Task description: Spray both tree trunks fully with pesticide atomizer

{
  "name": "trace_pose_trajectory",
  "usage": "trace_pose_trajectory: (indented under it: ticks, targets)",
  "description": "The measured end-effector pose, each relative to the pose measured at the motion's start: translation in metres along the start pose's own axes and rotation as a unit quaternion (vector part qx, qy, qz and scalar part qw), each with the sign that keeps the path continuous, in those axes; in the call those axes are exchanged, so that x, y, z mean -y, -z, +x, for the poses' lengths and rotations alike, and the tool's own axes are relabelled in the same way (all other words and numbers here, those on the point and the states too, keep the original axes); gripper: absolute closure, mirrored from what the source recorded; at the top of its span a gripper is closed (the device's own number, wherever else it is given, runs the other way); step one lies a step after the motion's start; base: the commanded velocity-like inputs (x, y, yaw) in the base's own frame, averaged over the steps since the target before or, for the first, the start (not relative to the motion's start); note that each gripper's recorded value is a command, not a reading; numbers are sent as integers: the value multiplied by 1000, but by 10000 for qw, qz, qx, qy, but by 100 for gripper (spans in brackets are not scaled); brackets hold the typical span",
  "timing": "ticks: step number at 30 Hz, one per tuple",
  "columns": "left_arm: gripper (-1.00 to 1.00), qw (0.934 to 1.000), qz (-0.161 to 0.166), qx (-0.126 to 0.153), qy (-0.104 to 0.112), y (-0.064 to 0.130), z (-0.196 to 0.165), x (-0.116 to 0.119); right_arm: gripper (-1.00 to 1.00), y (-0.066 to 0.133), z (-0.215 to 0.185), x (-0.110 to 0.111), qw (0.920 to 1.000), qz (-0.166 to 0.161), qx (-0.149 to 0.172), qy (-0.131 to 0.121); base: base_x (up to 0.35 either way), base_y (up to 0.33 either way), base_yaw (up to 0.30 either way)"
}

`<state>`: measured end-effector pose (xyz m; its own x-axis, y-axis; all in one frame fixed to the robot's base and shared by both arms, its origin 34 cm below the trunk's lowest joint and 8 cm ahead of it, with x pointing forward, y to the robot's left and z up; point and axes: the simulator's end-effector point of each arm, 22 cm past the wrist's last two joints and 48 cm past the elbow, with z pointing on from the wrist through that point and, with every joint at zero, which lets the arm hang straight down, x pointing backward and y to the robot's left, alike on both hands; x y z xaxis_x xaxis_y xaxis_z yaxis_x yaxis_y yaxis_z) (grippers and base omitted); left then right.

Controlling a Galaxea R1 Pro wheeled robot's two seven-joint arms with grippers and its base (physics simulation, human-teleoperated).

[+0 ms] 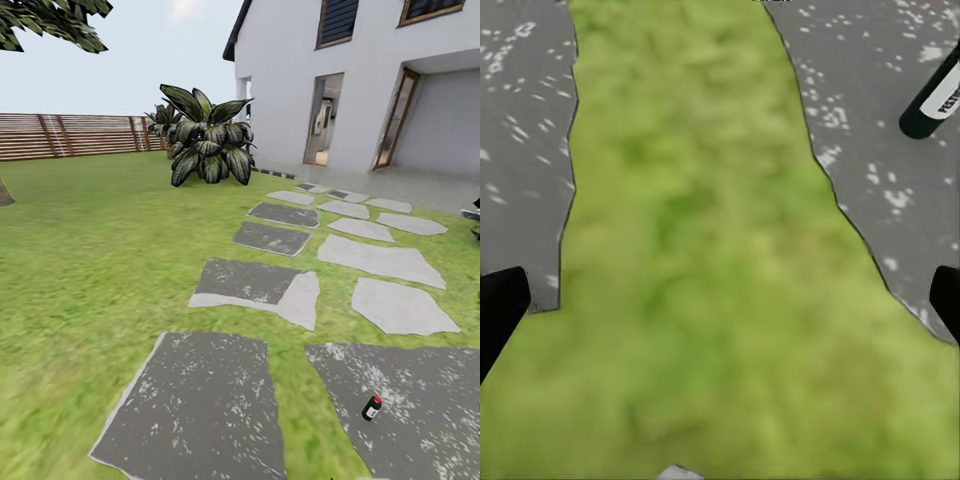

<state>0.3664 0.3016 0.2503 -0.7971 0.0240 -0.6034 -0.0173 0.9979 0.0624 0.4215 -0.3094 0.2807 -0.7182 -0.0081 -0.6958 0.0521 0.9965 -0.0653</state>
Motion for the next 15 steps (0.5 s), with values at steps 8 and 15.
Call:
trace_pose_trajectory:
  ticks: [8, 15]
  targets:
    - [-100, 10000, 1, 3, -2, 0, 0, 0, -100, 0, 0, 0, 10000, -1, 0, -1, 224, 274, -44]
    - [-100, 10000, 1, 13, -1, 0, -1, 0, -100, 0, -1, 0, 10000, 0, 10, -1, 236, 250, -213]
